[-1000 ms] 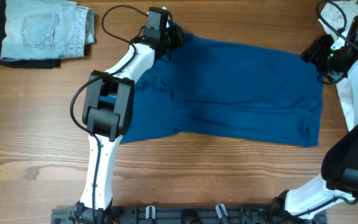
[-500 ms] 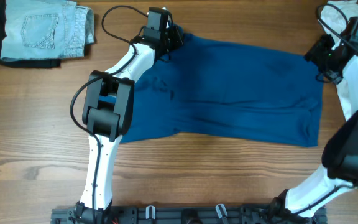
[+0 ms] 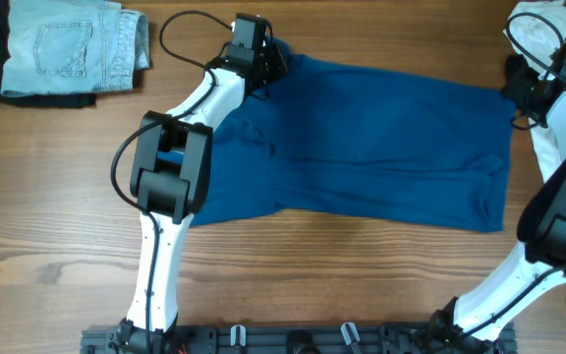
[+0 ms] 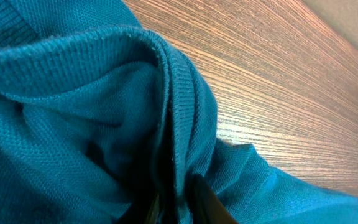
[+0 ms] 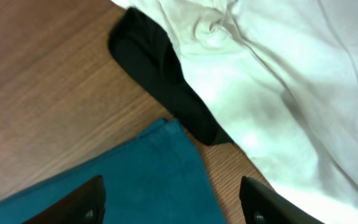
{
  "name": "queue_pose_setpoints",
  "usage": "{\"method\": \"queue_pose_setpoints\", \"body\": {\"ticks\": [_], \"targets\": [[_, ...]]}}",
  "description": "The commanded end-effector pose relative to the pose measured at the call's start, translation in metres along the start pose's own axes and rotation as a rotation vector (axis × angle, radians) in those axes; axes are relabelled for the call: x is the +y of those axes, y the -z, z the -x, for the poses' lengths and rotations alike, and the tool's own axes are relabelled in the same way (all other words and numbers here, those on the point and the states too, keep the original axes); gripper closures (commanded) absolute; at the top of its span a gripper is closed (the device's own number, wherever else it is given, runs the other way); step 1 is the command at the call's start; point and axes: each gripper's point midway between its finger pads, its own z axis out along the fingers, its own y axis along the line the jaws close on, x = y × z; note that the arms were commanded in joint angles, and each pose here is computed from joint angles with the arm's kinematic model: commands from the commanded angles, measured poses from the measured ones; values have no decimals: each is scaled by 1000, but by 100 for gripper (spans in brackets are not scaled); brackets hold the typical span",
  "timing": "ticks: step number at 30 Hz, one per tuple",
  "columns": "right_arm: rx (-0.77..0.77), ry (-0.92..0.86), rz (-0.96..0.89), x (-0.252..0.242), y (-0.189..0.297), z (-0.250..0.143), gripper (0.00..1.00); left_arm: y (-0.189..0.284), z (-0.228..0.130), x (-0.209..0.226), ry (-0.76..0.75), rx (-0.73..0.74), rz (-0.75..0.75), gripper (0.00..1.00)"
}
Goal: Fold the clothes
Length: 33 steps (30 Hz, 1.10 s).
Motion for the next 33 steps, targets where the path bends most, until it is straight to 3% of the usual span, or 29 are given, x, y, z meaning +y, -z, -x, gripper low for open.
{"method": "queue_pose_setpoints", "body": {"ticks": [1, 8, 29, 33], "targets": [[60, 45, -16, -5, -28, -21, 34, -6, 0, 8, 0, -3, 19, 85], [33, 39, -9, -3, -44, -19, 40, -6, 0, 8, -1, -3, 19, 84], [61, -84, 50, 8, -69, -34, 43, -6, 1, 7, -2, -8, 15, 83], [55, -86, 52, 8, -70, -33, 49, -6, 1, 7, -2, -8, 15, 83]]}}
